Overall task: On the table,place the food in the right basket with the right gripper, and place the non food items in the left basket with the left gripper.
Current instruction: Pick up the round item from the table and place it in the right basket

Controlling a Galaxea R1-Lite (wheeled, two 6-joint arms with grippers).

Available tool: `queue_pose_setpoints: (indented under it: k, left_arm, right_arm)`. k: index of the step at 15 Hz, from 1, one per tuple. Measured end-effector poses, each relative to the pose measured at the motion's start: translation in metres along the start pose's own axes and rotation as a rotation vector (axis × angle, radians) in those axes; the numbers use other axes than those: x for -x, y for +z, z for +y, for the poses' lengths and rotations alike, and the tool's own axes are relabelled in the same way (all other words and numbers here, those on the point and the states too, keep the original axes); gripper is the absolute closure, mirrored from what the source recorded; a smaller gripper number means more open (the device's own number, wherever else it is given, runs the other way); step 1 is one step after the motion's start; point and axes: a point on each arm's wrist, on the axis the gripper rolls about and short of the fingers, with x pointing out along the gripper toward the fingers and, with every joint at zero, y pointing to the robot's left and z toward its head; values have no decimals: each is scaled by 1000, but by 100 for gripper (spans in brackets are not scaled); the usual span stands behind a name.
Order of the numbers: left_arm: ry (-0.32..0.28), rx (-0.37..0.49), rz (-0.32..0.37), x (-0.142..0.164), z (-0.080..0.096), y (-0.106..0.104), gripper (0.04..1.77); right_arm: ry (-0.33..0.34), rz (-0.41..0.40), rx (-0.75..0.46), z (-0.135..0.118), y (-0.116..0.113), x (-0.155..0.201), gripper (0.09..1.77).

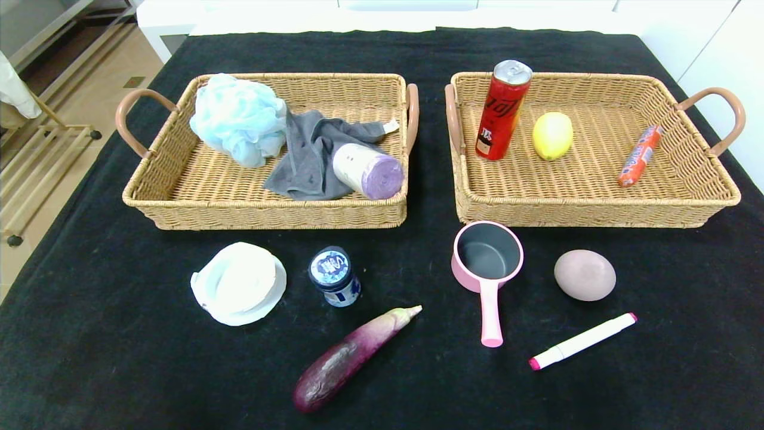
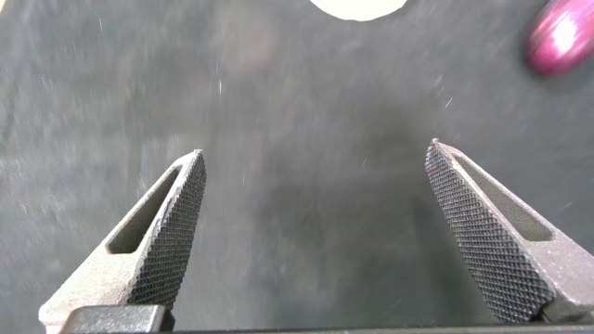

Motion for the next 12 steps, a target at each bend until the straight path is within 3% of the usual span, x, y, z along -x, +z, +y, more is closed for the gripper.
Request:
queue_pose_setpoints:
  k: [5,7,9,12]
  left_arm:
    - [-51,-2,-38,18,2,49,9]
    - [-61,-6,-64,20,4,78,9]
    - [-73,-8,-82,19,6,105,9]
    - [-79,-9,-74,14,8,121,9]
  right_arm:
    - [10,-32,32,0,51,15,15]
    - [5,-9,96,0,58,15,15]
    - [-11,-5,84,0,63,14,15]
    - [-18,-28,66,0,76,15,15]
